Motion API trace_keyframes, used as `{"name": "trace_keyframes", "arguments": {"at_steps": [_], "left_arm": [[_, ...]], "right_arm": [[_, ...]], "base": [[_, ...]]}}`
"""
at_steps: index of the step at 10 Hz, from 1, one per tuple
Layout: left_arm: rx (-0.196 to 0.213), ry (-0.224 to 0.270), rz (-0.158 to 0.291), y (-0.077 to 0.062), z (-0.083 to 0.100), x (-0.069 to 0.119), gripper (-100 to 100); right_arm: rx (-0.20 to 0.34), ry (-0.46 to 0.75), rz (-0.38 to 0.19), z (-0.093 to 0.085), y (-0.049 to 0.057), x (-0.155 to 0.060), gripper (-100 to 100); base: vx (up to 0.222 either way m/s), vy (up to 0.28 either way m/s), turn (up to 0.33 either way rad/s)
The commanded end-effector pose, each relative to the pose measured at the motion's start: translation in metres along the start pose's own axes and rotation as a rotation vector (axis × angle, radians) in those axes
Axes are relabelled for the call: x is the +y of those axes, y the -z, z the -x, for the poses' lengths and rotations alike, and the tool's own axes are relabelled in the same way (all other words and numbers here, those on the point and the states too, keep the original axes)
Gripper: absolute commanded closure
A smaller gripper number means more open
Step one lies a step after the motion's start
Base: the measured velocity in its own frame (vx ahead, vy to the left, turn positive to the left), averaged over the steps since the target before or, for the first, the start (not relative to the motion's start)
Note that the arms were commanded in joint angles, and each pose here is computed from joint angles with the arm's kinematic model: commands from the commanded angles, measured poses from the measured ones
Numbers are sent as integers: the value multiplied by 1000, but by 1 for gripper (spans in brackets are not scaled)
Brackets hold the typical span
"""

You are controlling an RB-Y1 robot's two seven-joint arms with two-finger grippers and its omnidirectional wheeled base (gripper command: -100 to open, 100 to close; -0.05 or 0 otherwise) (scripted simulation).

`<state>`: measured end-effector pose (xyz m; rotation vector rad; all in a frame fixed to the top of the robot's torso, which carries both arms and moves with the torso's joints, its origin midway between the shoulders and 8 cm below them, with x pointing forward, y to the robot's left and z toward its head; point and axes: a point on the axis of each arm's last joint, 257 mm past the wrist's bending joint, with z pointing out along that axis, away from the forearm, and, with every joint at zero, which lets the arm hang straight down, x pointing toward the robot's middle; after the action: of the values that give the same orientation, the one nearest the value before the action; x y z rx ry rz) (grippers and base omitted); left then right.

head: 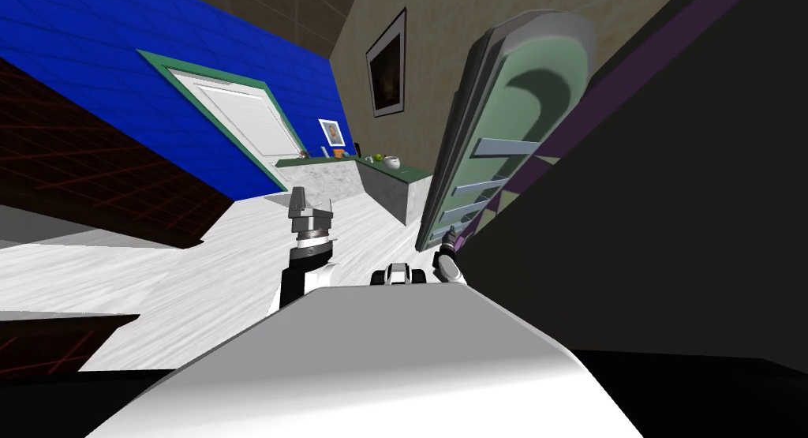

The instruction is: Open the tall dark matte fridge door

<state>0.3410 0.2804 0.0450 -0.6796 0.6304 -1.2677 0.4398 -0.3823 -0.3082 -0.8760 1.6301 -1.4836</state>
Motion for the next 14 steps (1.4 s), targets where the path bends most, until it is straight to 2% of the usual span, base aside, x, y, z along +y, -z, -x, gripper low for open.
{"name": "trace_keyframes", "arguments": {"at_steps": [1,3,4,6,7,13,14], "left_arm": [[0,0,0,0,0,0,0],[0,0,0,0,0,0,0],[0,0,0,0,0,0,0],[0,0,0,0,0,0,0],[0,0,0,0,0,0,0],[0,0,0,0,0,0,0],[0,0,0,0,0,0,0]], "right_arm": [[28,79,-41,-12,-2,-5,-100],[23,61,-32,-10,-2,-4,-100],[22,61,-32,-9,-2,-4,100],[67,60,-36,-23,-6,-7,100],[67,60,-36,-23,-6,-7,100],[199,56,-43,-64,-17,-14,100],[199,56,-43,-64,-17,-14,100]], "base": [[-1,-5,120],[0,-2,12],[0,0,0],[126,83,-55],[170,130,-20],[225,177,-56],[180,143,-13]]}}
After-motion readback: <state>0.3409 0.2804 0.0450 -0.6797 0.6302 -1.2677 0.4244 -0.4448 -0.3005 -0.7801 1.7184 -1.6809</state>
